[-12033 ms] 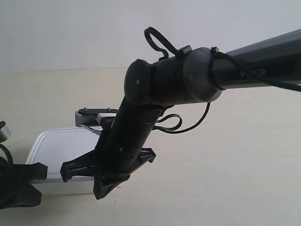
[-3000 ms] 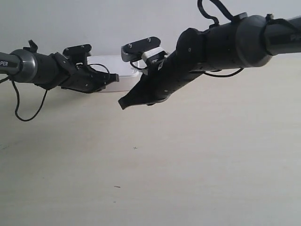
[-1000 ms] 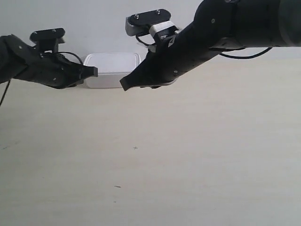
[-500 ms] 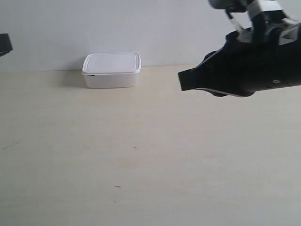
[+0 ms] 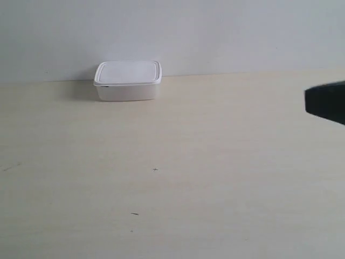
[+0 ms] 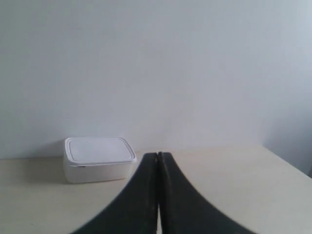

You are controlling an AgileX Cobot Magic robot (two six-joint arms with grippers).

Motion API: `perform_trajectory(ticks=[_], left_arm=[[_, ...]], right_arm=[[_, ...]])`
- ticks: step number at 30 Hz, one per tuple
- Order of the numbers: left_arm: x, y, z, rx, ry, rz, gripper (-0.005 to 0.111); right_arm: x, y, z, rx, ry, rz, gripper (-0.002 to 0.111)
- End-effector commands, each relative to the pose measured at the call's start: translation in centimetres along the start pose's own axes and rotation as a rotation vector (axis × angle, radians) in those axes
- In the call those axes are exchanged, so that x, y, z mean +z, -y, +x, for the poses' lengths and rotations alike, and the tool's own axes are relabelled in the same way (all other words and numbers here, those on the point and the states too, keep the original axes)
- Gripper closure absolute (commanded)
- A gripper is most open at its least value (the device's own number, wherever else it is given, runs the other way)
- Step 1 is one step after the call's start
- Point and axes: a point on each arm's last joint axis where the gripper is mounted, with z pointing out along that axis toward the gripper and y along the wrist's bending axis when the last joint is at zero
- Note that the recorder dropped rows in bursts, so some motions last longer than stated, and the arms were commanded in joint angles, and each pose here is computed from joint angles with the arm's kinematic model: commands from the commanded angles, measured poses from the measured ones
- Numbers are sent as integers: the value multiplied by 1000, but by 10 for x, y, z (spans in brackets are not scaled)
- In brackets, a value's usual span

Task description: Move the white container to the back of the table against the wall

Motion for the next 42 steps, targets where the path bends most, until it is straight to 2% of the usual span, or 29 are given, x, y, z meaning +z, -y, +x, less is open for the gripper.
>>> perform_trajectory(ticks=[1,5,9,12,16,20,27,42], left_arm=[[-16,4,8,0,13,42,107],[-25,10,11,18,-7,90,107],[-30,10,11,37,15,88,107],[-27,4,12,55,54,42,107],[-22,-13,19,4,172,-75,107],[-20,-23,32,-15,194,-135,107],[-19,-23,35,-16,187,-137,107],[-19,-23,35,-7,179,-134,107]], right_arm=[[-22,5,19,16,36,30,108],[-36,8,35,43,73,40,108],[-37,14,45,46,85,93,108],[-30,19,48,12,96,127,108],[-20,19,42,-31,198,113,108],[-8,18,35,-74,271,100,108],[9,19,35,-45,217,103,108],[5,19,34,-21,239,96,108]])
